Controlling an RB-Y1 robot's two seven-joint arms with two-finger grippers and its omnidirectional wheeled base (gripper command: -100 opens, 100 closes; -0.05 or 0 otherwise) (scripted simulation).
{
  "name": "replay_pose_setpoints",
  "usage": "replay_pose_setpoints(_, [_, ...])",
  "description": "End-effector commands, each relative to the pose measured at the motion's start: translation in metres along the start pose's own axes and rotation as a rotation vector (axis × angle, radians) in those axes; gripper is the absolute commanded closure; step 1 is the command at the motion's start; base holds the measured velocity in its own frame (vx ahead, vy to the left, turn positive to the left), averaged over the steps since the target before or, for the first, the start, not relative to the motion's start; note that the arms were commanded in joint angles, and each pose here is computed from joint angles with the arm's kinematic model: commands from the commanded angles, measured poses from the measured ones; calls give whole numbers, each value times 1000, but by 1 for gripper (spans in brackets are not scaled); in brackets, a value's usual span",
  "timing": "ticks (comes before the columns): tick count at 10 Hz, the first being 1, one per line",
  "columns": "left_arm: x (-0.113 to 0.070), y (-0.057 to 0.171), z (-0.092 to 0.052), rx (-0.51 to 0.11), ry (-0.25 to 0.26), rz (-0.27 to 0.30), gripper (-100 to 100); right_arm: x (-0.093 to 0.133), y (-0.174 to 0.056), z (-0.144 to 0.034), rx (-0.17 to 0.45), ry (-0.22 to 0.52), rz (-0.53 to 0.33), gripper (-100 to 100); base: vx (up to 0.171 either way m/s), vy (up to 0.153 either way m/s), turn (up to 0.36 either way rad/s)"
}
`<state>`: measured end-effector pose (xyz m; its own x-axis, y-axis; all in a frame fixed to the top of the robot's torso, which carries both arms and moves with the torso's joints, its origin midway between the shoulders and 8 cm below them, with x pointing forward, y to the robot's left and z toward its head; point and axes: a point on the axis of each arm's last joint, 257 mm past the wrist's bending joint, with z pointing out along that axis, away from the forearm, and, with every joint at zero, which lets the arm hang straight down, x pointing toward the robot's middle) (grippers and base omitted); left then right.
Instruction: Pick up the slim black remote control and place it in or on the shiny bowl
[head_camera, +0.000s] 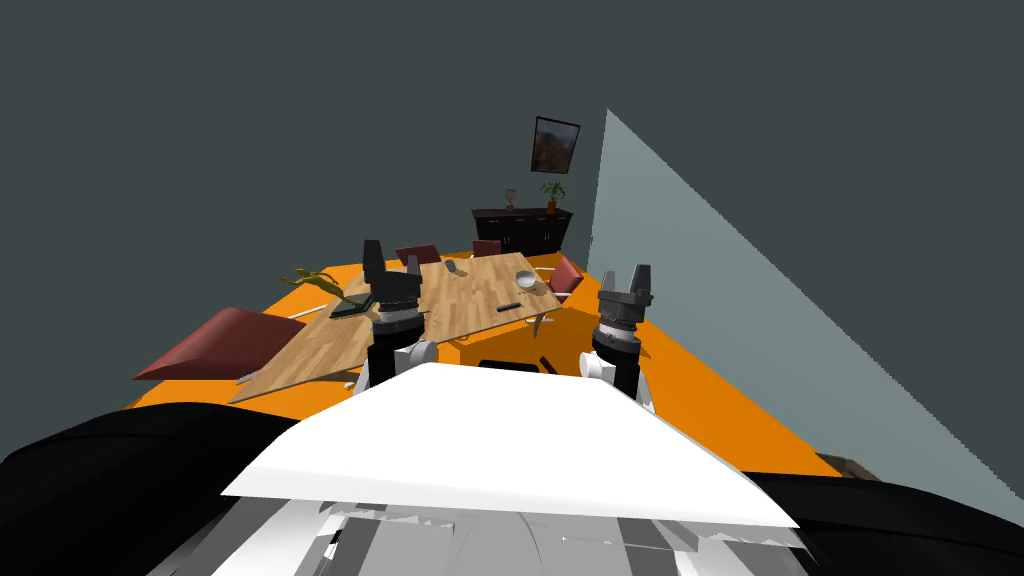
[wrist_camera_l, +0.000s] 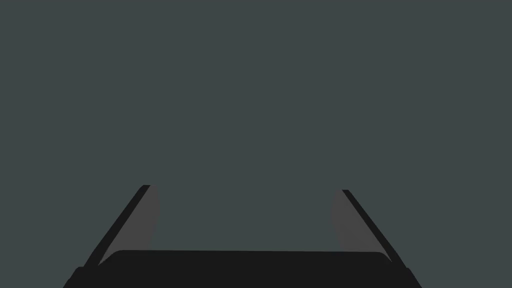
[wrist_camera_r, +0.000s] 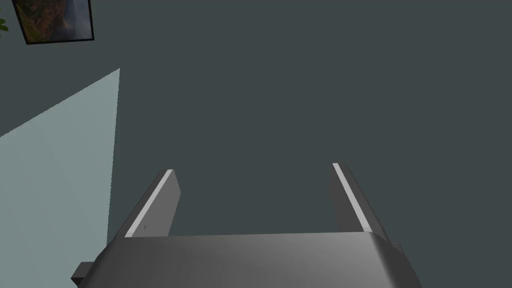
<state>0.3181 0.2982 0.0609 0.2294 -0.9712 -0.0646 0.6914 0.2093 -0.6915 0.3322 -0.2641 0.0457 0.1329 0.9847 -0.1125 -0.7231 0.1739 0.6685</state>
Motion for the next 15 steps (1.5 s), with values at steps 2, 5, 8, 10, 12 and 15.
replay_pose_setpoints(2, [8,21,4,-46,36,-33,-100,0,0,0,0,0,0,0,12,-34,-128])
replay_pose_setpoints(5, [18,59,10,-131,68,-85,-100,0,0,0,0,0,0,0,18,-74,-142])
replay_pose_setpoints(8, [25,93,13,-211,83,-128,-100,0,0,0,0,0,0,0,10,-51,-110])
replay_pose_setpoints(10, [28,115,13,-267,88,-149,-100,0,0,0,0,0,0,0,17,-64,-126])
replay_pose_setpoints(12, [35,146,18,-337,95,-196,-100,0,0,0,0,0,0,0,19,-72,-179])
replay_pose_setpoints(15, [39,183,10,-439,93,-215,-100,0,0,0,0,0,0,0,16,-56,-77])
